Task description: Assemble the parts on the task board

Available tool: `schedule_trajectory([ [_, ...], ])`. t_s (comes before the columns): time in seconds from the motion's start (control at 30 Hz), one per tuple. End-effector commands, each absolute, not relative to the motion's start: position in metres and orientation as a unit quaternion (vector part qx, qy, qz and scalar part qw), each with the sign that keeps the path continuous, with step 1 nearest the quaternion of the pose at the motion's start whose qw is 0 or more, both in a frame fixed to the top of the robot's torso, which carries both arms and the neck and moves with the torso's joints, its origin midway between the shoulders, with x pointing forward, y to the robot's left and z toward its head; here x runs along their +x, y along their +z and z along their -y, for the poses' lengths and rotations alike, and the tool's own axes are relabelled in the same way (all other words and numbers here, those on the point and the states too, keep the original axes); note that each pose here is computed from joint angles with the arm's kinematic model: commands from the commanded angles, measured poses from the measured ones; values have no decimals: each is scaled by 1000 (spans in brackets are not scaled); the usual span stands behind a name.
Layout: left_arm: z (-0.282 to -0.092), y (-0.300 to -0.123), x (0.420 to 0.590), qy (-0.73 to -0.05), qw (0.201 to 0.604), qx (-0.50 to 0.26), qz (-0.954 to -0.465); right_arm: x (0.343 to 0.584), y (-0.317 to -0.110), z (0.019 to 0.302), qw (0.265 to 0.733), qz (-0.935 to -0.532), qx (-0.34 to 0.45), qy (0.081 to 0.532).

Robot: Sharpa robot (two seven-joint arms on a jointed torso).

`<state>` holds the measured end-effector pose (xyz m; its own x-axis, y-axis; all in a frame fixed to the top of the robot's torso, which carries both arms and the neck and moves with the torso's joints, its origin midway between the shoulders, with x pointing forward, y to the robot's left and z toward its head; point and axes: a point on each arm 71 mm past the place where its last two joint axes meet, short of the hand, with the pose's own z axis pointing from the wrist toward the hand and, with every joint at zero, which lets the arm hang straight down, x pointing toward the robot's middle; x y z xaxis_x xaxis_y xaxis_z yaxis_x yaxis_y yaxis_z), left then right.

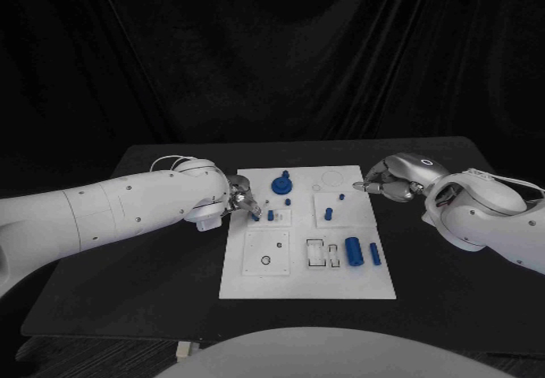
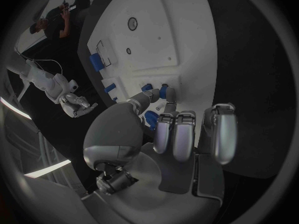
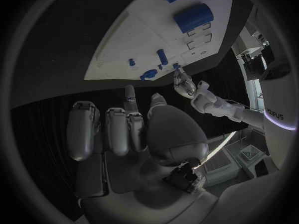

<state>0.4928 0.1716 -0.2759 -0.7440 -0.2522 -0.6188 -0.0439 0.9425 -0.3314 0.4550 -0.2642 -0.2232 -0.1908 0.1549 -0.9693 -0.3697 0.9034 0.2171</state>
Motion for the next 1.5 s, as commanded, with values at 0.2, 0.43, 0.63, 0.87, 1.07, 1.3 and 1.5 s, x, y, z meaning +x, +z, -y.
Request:
schedule_trajectory([
  [0.2,-173,-267,494,-173,377,-91,-905,455,-224,265,631,-745,-71,204],
  [0.43,-174,-255,501,-173,380,-83,-905,455,-225,265,630,-745,-71,205],
  [0.63,-174,-253,506,-171,378,-78,-907,455,-225,265,630,-746,-71,205],
  [0.87,-174,-254,507,-160,362,-69,-916,455,-225,264,629,-746,-71,206],
  [1.07,-177,-257,504,-151,325,-45,-932,456,-226,265,629,-747,-71,205],
  [1.3,-174,-249,506,-146,278,1,-949,455,-226,265,628,-748,-70,203],
  [1.5,-170,-244,513,-144,272,11,-951,456,-226,263,628,-747,-71,205],
])
